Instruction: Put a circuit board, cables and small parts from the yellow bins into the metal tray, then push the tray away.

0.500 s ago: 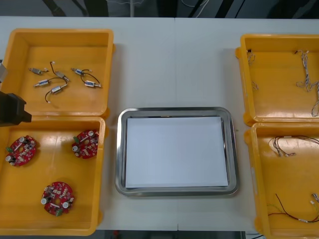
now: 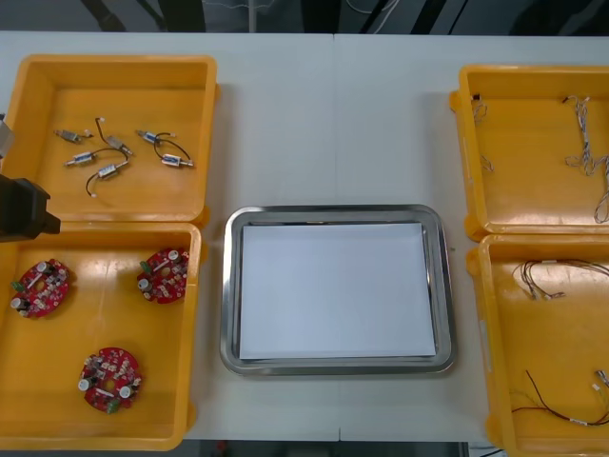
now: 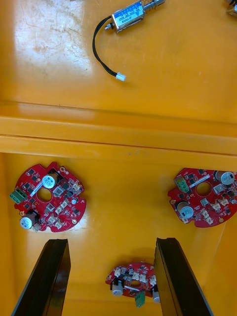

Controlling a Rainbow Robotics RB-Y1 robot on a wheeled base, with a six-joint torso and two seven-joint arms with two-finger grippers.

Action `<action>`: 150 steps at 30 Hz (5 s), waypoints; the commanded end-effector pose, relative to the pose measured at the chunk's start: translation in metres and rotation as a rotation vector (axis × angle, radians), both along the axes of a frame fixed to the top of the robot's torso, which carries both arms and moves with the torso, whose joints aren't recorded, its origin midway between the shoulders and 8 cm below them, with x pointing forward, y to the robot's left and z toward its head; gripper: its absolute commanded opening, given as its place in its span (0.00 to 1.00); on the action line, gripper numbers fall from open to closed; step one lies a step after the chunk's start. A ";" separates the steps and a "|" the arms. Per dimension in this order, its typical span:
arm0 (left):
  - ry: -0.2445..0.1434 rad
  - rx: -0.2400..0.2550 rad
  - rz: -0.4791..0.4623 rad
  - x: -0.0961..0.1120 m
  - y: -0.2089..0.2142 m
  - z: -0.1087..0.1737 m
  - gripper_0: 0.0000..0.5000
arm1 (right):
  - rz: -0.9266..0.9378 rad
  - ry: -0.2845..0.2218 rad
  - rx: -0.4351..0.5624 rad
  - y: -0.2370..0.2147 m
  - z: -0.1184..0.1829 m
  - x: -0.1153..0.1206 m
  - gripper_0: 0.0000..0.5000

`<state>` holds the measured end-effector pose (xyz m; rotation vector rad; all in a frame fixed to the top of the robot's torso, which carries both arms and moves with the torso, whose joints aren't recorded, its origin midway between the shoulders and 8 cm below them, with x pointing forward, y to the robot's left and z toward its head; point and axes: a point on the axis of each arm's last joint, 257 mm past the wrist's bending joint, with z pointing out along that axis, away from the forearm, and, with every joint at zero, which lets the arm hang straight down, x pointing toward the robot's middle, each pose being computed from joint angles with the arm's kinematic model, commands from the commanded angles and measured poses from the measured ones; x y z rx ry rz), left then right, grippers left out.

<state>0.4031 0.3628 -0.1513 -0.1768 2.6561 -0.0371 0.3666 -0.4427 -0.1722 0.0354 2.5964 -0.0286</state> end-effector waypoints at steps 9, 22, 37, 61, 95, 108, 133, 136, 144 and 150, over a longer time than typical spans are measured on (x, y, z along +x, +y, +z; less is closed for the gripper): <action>-0.027 0.015 -0.059 0.001 -0.009 0.009 1.00 | 0.031 0.017 -0.066 -0.011 0.006 -0.005 1.00; -0.027 0.015 -0.059 0.001 -0.009 0.009 1.00 | 0.031 0.017 -0.066 -0.011 0.006 -0.005 1.00; -0.027 0.015 -0.059 0.001 -0.009 0.009 1.00 | 0.031 0.017 -0.066 -0.011 0.006 -0.005 1.00; -0.027 0.015 -0.059 0.001 -0.009 0.009 1.00 | 0.031 0.017 -0.066 -0.011 0.006 -0.005 1.00; -0.027 0.015 -0.059 0.001 -0.009 0.009 1.00 | 0.006 0.087 -0.035 -0.016 -0.028 -0.029 1.00; -0.027 0.015 -0.059 0.001 -0.009 0.009 1.00 | 0.033 0.080 0.009 -0.005 -0.065 -0.057 1.00; -0.012 -0.006 -0.122 -0.056 -0.033 -0.045 1.00 | 0.009 0.099 0.076 0.003 -0.163 -0.087 1.00; -0.013 -0.012 -0.129 -0.065 -0.036 -0.052 1.00 | 0.009 0.081 0.085 0.006 -0.167 -0.083 1.00; -0.011 -0.014 -0.144 -0.088 -0.038 -0.068 1.00 | -0.007 0.075 0.095 0.007 -0.177 -0.081 1.00; 0.010 -0.015 -0.148 -0.106 -0.037 -0.084 1.00 | -0.011 0.082 0.102 0.011 -0.185 -0.085 1.00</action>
